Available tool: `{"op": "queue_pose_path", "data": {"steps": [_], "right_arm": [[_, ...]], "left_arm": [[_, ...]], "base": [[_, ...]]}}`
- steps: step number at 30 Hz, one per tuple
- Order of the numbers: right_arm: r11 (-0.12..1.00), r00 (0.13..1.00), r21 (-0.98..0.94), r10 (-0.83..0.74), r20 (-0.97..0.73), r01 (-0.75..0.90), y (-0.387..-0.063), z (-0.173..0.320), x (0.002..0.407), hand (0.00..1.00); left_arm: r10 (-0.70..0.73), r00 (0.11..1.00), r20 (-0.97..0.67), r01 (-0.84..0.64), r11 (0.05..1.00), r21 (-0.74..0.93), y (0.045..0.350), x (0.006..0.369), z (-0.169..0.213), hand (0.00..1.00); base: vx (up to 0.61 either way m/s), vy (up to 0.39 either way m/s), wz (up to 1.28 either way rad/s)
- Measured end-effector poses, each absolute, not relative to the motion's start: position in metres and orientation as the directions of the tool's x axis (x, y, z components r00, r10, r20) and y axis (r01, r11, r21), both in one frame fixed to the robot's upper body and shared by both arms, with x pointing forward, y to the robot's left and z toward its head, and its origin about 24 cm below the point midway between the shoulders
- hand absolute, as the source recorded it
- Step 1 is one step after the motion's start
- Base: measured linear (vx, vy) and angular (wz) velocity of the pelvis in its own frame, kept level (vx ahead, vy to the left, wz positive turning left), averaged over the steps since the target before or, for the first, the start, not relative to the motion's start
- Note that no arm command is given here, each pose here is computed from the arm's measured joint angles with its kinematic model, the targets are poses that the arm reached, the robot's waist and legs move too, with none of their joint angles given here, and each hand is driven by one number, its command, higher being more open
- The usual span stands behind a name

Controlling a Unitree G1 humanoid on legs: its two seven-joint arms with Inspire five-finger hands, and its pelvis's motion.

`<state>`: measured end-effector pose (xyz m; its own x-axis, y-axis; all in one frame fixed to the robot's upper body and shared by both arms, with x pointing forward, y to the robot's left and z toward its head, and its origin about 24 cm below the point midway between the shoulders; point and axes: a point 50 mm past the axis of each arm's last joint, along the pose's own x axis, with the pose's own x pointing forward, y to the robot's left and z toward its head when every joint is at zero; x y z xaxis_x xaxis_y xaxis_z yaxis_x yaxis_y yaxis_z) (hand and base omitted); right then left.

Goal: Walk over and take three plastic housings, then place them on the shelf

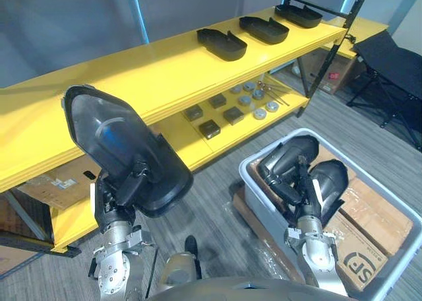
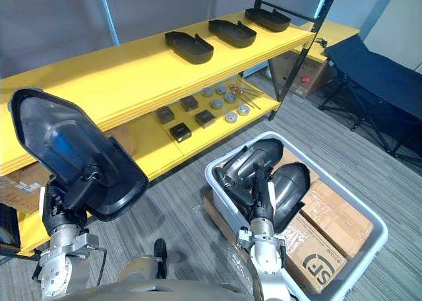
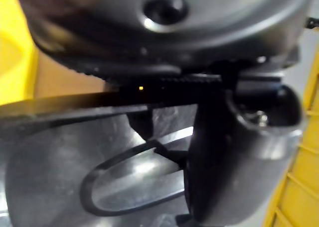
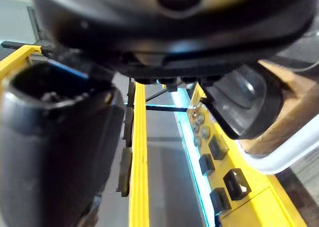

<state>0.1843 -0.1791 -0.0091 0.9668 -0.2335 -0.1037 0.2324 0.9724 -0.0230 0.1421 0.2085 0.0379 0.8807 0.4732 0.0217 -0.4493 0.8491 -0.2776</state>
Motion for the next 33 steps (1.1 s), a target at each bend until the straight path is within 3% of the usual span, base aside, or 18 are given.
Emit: {"op": "queue_pose_path", "data": {"steps": [4, 12, 21, 25, 28, 33], "right_arm": [[0.974, 0.976, 0.056, -0.217, -0.029, 0.218, -0.172, 0.007, 0.207, 1.0], [0.991, 0.992, 0.065, -0.122, 0.028, 0.12, -0.165, 0.018, 0.219, 1.0], [0.995, 0.964, 0.062, -0.092, 0.249, 0.079, -0.182, 0.071, 0.223, 1.0], [0.98, 0.949, 0.072, -0.195, 0.248, 0.183, -0.206, 0.073, 0.218, 1.0], [0.941, 0.903, 0.086, -0.337, 0.265, 0.326, -0.231, 0.077, 0.209, 1.0], [0.914, 0.888, 0.177, -0.398, 0.228, 0.364, -0.225, 0.069, 0.205, 1.0]], "left_arm": [[0.526, 0.849, 0.054, -0.495, 0.826, -0.271, 0.22, 0.143, 0.045, 0.0], [0.486, 0.847, 0.216, -0.442, 0.869, -0.222, 0.216, 0.172, 0.072, 0.0], [0.422, 0.889, 0.176, -0.375, 0.893, -0.249, 0.195, 0.178, 0.065, 0.0], [0.331, 0.921, 0.203, -0.267, 0.92, -0.287, 0.173, 0.188, 0.071, 0.0], [0.201, 0.939, 0.281, -0.108, 0.943, -0.313, 0.147, 0.207, 0.086, 0.0], [0.212, 0.932, 0.294, -0.124, 0.948, -0.292, 0.153, 0.208, 0.088, 0.0]], "base": [[0.17, 0.092, 0.3], [0.26, 0.045, 1.04], [0.3, -0.167, 0.8], [0.14, -0.142, 0.96], [0.05, 0.069, 0.97], [0.0, 0.122, -0.05]]}}
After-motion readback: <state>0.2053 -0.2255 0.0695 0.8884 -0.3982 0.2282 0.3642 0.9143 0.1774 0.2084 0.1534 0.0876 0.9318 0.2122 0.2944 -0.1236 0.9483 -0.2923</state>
